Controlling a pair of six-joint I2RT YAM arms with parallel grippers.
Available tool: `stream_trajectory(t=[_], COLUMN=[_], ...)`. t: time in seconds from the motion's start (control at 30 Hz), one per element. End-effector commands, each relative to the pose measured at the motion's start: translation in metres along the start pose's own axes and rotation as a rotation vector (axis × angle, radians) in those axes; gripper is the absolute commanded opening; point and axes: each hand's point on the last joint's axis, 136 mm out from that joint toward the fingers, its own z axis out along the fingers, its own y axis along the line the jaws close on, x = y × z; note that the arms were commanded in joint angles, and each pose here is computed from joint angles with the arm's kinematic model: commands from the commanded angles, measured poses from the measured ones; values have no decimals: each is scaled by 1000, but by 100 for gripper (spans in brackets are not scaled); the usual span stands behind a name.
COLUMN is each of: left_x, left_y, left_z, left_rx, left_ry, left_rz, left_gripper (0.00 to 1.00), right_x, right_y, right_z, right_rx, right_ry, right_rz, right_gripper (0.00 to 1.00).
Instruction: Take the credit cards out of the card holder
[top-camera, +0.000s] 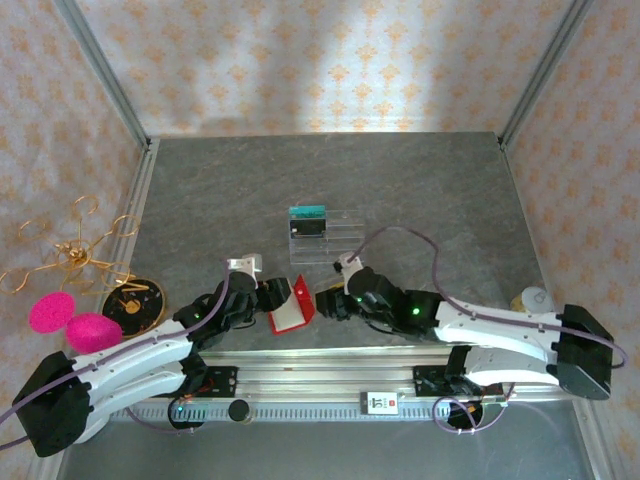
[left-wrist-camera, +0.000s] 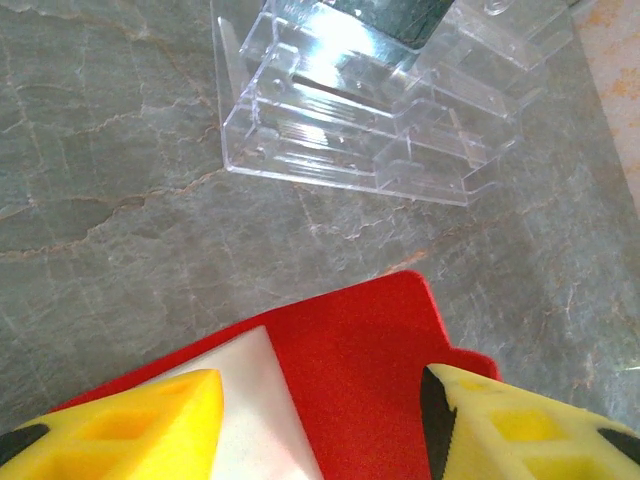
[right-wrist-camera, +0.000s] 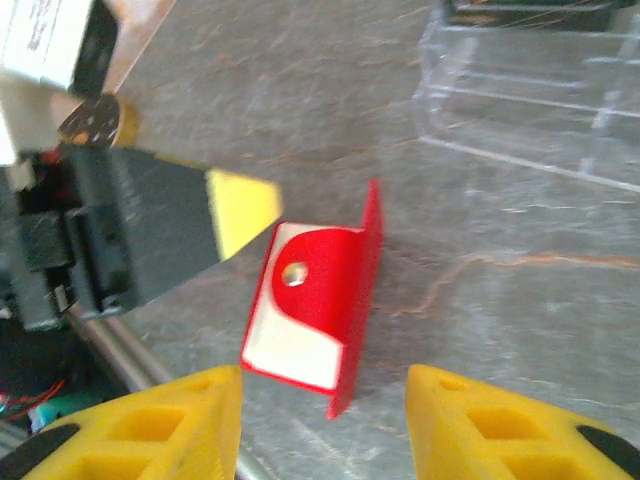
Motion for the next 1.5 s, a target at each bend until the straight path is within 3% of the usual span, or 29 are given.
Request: stream_trajectory(t=[0.0,0.13,0.33,0.4,0.53,0.63,0.7,0.87,1.17,1.47], left_x=[-21,-19,-15,-14,-8,-1,4,20,35,48], left_y=[-9,-6,-4,-3,0,3,7,13,27,33], left_z=[-8,-10,-10,-10,-9,-6,-3,9,27,38], left_rx=[-8,-9,-7,-8,-3,-1,-3,1,-72,-100], left_ry=[-59,-54,-45,-41,-25,-6,6,55,118,161], left_rz=[21,11,2,6,-2,-11,-11,-29,0,34], left_gripper=[56,57,57,58,58,59,55,32,24,22], right_x=[8,3,26,33,32,34,38,52,65,67], right_y=[8,-19,-27,-34,-51,-71,-84,-106,-126,-132], right_z=[14,36,69,75,71,62,57,49,41,39], right_rx=[49,227,257,265,241,266,298,372,455,484], right_ry=[43,8,95,109,79,48,38,36,36,33], right_rz=[-72,-78,-101,-77,39,129,174,228,263,267], right_gripper=[49,59,59,51,15,0,0,0,0,11])
